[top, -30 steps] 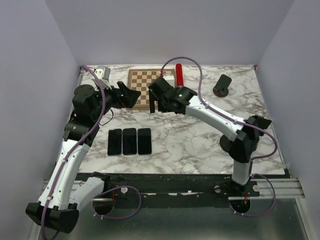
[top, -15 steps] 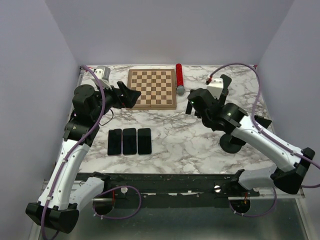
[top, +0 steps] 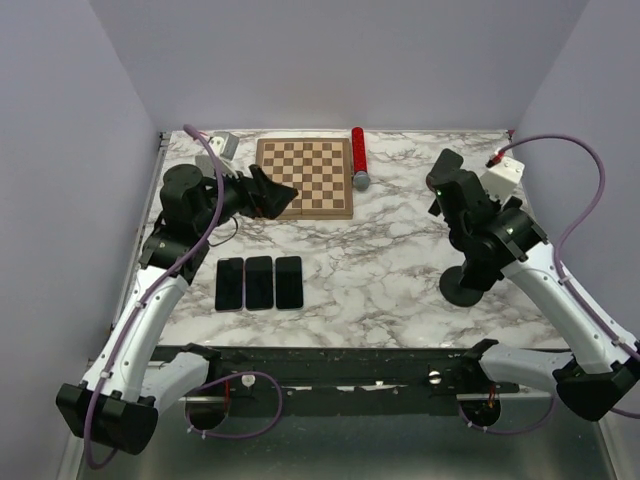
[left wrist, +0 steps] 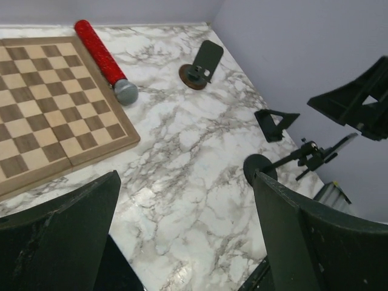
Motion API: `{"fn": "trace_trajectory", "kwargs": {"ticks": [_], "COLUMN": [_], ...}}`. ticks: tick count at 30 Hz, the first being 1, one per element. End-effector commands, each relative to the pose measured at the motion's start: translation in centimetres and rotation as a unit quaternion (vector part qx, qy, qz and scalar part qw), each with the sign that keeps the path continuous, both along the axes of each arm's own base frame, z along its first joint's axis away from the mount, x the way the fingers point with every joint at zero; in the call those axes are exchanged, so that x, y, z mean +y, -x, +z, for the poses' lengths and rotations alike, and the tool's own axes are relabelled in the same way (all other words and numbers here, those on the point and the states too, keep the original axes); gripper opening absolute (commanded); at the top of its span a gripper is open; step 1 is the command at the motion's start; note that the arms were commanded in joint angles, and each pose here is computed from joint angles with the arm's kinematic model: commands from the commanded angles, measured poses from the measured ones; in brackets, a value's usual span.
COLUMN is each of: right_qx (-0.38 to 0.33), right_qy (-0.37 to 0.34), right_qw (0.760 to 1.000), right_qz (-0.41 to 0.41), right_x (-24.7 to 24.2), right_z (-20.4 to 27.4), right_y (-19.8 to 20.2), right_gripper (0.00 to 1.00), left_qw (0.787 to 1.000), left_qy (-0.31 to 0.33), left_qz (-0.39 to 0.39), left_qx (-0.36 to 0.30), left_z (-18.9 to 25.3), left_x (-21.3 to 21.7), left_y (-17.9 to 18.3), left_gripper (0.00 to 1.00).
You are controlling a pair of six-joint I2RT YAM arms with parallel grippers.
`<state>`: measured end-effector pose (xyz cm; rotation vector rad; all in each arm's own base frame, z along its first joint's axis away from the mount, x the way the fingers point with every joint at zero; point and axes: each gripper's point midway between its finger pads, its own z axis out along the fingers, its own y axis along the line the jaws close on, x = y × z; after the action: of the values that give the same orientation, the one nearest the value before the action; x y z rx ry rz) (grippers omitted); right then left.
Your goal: Remove the phone from the phone stand
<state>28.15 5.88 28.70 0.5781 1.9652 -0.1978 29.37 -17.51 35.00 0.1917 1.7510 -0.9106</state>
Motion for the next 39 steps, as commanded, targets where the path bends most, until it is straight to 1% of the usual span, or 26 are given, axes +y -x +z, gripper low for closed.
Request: {"fn": "trace_trajectory", "kwargs": {"ticks": [1,5,9,10,14,16,17,19,21,23,26,29,31,32,35,39], "right_qx": [-0.015,-0.025,-0.025,-0.026,-0.025,-0.02,-0.017,-0.017,-0.026,-0.031,-0.031,-0.034,-0.044,-0.051,-0.067,-0.066], "right_qy": [-0.008,-0.009,-0.016,-0.012,0.003,0.001,-0.001,-0.013,-0.024,-0.034,-0.059,-0.079,-0.094,-0.104,-0.135,-0.143], "right_qw": [1.0,1.0,0.999,0.999,0.999,0.999,0.999,1.0,0.999,0.999,0.997,0.995,0.993,0.992,0.985,0.982], "right_qz": [-0.003,-0.012,-0.016,-0.023,-0.045,-0.038,-0.033,-0.021,-0.002,0.008,0.039,0.047,0.051,0.054,0.082,0.102], "right_x": [-1.5,-2.6,-2.8,-3.2,-4.0,-3.7,-3.5,-3.1,-2.6,-2.5,-1.5,-1.2,-1.2,-1.2,-0.1,0.5], "right_z": [1.1,2.5,3.3,3.5,3.8,3.8,3.8,3.7,3.6,3.5,3.8,4.3,5.2,5.7,7.3,8.1], "right_y": [0.5,0.7,1.1,1.2,1.3,1.1,1.0,1.1,1.1,1.4,1.8,2.5,3.0,3.3,3.6,3.8], "right_gripper": [1.0,1.0,1.0,1.0,1.0,1.0,1.0,1.0,1.0,1.0,1.0,1.0,1.0,1.0,1.0,1.0], "left_qw": [0.996,0.987,0.971,0.967,0.953,0.949,0.946,0.939,0.935,0.93,0.92,0.901,0.9,0.9,0.894,0.887], "left_qy": [0.014,0.024,0.032,0.033,0.044,0.041,0.041,0.053,0.076,0.095,0.101,0.113,0.109,0.104,0.111,0.103], "left_qz": [-0.093,-0.16,-0.237,-0.25,-0.283,-0.3,-0.31,-0.334,-0.343,-0.351,-0.37,-0.405,-0.407,-0.409,-0.42,-0.439], "left_qx": [-0.007,-0.012,-0.024,-0.03,-0.097,-0.092,-0.081,-0.059,-0.049,-0.061,-0.077,-0.106,-0.115,-0.11,-0.11,-0.094], "left_z": [-0.3,-0.7,-1.6,-1.9,-3.4,-5.0,-5.5,-5.8,-5.8,-5.9,-6.9,-7.8,-8.9,-10.0,-11.5,-13.4], "left_x": [-3.6,-6.4,-9.9,-10.6,-13.5,-15.5,-16.6,-18.7,-20.5,-22.2,-24.8,-27.5,-29.4,-30.3,-32.6,-35.4], "left_y": [1.6,3.1,5.3,5.8,7.8,8.7,8.9,9.1,8.8,8.6,8.5,9.3,9.0,8.8,8.4,8.8], "left_gripper": [0.98,0.96,0.95,0.94,0.95,0.94,0.9,0.87,0.85,0.83,0.8,0.76,0.76,0.75,0.76,0.82]}}
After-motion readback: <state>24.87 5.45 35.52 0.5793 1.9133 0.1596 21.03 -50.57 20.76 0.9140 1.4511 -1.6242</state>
